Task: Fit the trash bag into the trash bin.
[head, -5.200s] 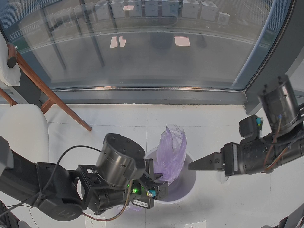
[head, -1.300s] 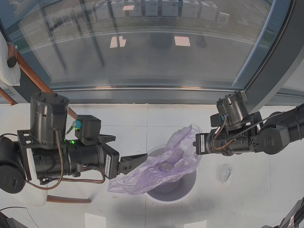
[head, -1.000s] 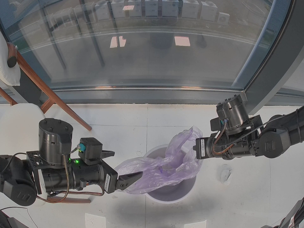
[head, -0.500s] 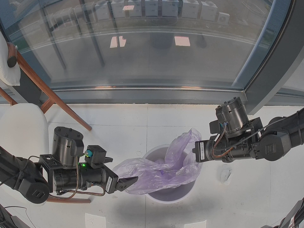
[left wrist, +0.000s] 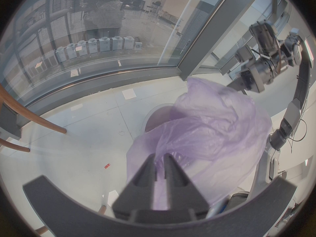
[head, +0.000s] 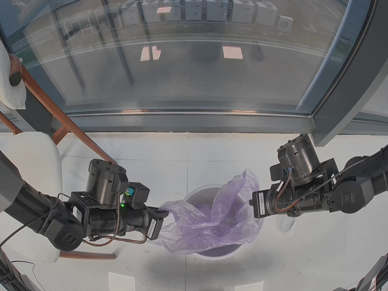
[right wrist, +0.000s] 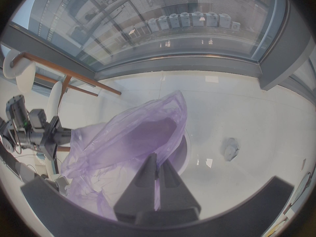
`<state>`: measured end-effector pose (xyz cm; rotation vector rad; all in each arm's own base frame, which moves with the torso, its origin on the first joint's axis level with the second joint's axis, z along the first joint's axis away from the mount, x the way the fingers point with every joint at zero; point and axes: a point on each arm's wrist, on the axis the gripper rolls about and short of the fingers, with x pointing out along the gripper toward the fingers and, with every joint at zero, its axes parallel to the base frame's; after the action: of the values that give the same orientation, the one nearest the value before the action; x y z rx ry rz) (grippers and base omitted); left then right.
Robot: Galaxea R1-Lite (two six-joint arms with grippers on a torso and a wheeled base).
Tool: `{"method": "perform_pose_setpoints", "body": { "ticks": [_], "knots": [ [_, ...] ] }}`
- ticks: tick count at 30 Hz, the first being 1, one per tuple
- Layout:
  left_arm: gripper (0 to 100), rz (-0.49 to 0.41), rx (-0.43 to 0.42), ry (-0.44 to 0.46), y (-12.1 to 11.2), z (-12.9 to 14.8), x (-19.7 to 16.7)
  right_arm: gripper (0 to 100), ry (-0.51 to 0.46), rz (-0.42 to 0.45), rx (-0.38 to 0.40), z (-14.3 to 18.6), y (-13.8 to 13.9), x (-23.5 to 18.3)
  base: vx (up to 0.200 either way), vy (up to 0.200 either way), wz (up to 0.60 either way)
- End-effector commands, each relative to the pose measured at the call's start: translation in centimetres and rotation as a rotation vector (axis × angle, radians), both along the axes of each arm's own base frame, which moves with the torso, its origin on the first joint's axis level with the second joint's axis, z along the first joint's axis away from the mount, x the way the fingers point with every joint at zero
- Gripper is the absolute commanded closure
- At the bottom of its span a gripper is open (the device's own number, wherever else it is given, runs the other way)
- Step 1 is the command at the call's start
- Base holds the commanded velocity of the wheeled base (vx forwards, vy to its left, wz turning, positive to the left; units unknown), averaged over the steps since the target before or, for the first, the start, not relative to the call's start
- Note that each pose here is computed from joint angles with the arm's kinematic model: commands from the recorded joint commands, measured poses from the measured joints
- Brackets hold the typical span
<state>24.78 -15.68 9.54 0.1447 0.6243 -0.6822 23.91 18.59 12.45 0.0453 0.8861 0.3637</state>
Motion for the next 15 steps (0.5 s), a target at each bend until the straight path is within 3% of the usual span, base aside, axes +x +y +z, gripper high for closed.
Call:
{"method": "perform_pose_setpoints", "body": {
  "ticks": [1, 5, 8, 15],
  "knots": [
    [100, -0.041, -0.017, 0.017, -2.4, -0.5, 0.4, 100, 0.013, -0.018, -0.011, -0.1, -1.5, -0.7, 0.000, 0.000, 0.00],
    [100, -0.052, -0.125, 0.058, -5.6, 0.6, -0.9, 100, 0.007, -0.065, -0.003, -0.2, -2.8, 0.4, 0.000, 0.000, 0.00],
    [100, -0.012, -0.191, 0.090, -7.3, 1.3, -1.4, 100, -0.043, -0.096, 0.026, 0.2, -3.8, 1.6, 0.000, 0.000, 0.00],
    [100, -0.026, -0.176, 0.118, -9.0, -0.1, -1.2, 100, -0.056, -0.131, 0.027, 0.0, -4.7, 2.5, 0.000, 0.000, 0.00]
  ]
}}
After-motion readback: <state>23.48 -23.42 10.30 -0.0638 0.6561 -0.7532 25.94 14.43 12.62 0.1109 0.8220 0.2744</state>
